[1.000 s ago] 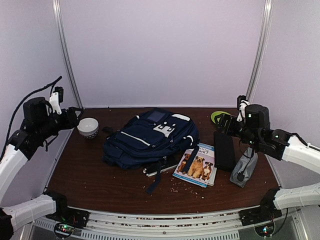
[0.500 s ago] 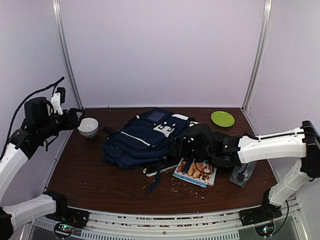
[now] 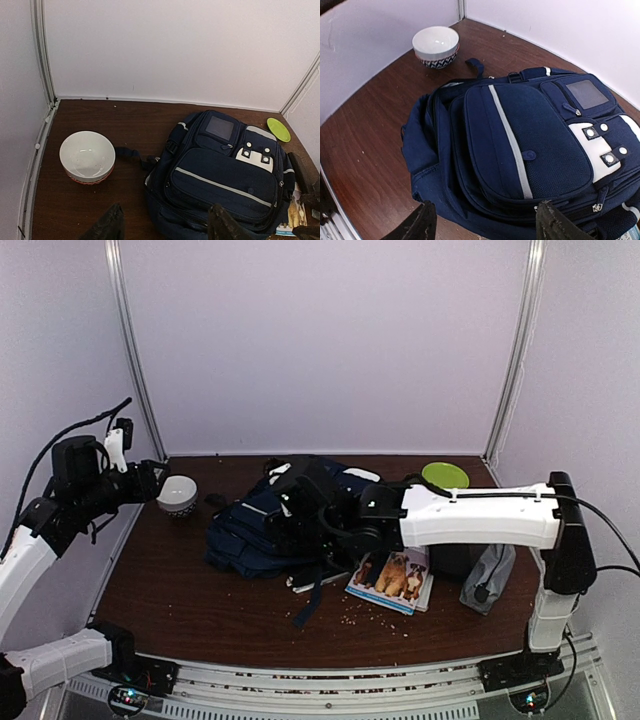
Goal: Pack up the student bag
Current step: Adjust the student bag at the center of the board.
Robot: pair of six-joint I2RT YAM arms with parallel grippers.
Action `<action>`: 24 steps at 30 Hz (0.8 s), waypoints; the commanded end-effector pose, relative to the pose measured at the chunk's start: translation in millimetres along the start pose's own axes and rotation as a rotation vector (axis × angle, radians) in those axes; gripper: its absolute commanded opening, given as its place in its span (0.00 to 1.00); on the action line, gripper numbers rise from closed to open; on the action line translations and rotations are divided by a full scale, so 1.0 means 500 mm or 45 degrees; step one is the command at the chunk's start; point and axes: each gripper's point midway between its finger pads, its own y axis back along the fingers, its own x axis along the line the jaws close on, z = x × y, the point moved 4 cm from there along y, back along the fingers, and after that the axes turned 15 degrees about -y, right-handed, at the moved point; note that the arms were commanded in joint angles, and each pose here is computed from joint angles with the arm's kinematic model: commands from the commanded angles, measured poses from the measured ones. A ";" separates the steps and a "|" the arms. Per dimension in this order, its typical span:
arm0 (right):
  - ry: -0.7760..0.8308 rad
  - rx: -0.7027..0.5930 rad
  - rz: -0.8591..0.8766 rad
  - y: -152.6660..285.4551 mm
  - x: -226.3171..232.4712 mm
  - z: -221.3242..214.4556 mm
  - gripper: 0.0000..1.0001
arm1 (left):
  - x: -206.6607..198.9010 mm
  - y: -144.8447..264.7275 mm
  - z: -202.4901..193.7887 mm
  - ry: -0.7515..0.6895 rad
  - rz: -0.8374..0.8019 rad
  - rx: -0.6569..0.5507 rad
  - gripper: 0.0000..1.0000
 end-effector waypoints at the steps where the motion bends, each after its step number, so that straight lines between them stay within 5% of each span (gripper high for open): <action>1: 0.308 0.175 -0.040 -0.020 0.025 -0.071 0.67 | 0.005 0.004 0.019 -0.027 0.020 -0.031 0.96; 10: 0.135 0.014 -0.180 0.027 -0.047 -0.042 0.64 | 0.006 -0.008 0.009 -0.029 0.025 0.011 0.96; 16: -0.163 -0.013 -0.227 0.087 -0.159 -0.051 0.64 | -0.014 -0.021 0.000 -0.043 -0.047 0.051 0.94; 24: -0.673 -0.052 -0.101 0.125 -0.292 -0.098 0.73 | -0.195 -0.040 -0.059 -0.459 -0.251 0.251 0.92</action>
